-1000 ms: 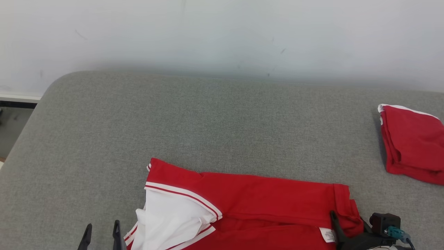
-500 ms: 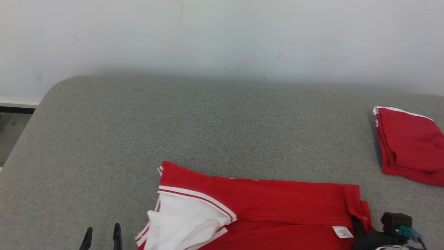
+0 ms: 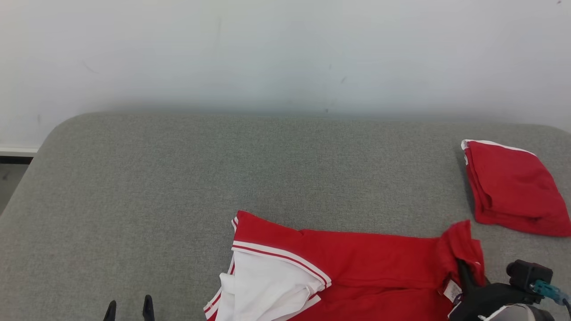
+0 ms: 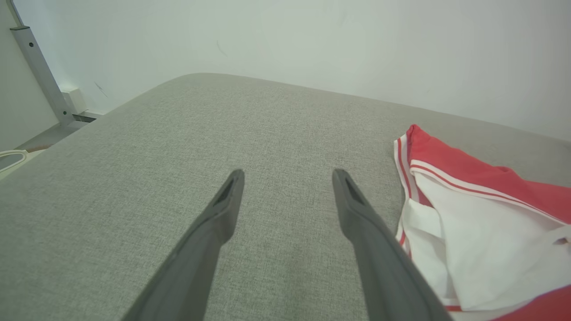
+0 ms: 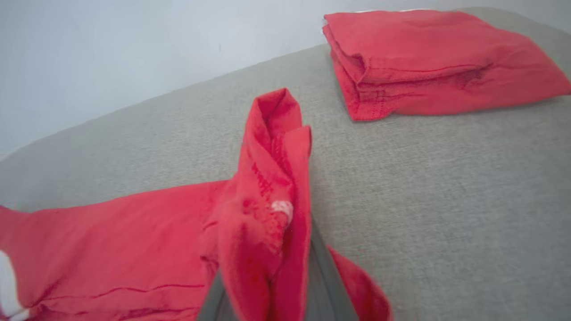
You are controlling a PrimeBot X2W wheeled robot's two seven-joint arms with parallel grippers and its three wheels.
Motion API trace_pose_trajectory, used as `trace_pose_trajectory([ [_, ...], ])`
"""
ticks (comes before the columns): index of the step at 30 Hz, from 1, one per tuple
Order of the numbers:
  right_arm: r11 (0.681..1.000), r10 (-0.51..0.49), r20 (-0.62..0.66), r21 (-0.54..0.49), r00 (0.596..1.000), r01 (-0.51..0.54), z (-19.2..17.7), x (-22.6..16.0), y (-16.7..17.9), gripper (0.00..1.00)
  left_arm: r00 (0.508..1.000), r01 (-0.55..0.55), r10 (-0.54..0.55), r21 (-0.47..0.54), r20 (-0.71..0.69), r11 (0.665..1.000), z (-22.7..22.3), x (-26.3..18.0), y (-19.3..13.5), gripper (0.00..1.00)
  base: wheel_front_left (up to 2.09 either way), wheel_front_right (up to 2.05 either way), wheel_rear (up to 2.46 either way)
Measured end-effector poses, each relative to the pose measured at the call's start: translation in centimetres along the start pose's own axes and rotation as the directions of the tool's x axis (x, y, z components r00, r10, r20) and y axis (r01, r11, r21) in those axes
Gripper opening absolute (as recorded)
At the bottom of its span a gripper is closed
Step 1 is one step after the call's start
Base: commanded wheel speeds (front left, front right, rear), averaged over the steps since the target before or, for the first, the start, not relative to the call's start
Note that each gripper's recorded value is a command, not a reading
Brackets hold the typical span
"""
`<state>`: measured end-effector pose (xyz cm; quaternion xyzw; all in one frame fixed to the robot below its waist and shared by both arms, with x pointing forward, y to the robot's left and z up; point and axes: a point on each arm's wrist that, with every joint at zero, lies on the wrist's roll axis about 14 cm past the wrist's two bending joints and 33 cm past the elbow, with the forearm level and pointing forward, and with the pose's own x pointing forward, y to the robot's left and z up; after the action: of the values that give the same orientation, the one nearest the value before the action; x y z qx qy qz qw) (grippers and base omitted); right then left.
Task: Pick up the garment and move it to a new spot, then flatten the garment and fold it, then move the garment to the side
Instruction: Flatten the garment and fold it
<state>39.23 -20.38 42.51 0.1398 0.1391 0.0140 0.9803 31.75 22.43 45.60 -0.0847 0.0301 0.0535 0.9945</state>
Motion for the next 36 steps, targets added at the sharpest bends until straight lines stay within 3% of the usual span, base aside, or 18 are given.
trace_pose_trajectory([
  [6, 0.974, 0.176, 0.006, 0.146, 0.984, -0.175, 1.1, -1.3, 6.2, 0.00, 1.000, -0.008, 0.008, -0.001, 0.004, 1.000, 0.1, -0.2, 0.3, 1.00, 0.00, 0.00, 0.00],
  [14, 0.875, 0.399, 0.030, 0.288, 0.917, -0.390, 2.3, -2.7, 15.4, 0.00, 1.000, -0.022, 0.022, -0.003, -0.004, 1.000, -0.2, -0.7, 0.7, 1.00, 0.00, 0.00, 0.00],
  [24, 0.781, 0.561, 0.013, 0.323, 0.828, -0.534, 0.7, -2.4, 22.8, 0.00, 0.999, -0.039, 0.039, -0.029, -0.002, 0.999, -0.3, -1.3, 0.9, 1.00, 0.00, 0.00, 0.00],
  [36, 0.735, 0.643, -0.033, 0.308, 0.765, -0.604, -1.0, -0.4, 28.1, 0.00, 0.999, -0.044, 0.045, -0.047, 0.021, 0.998, 0.5, -1.2, 0.6, 1.00, 0.00, 0.00, 0.00],
])
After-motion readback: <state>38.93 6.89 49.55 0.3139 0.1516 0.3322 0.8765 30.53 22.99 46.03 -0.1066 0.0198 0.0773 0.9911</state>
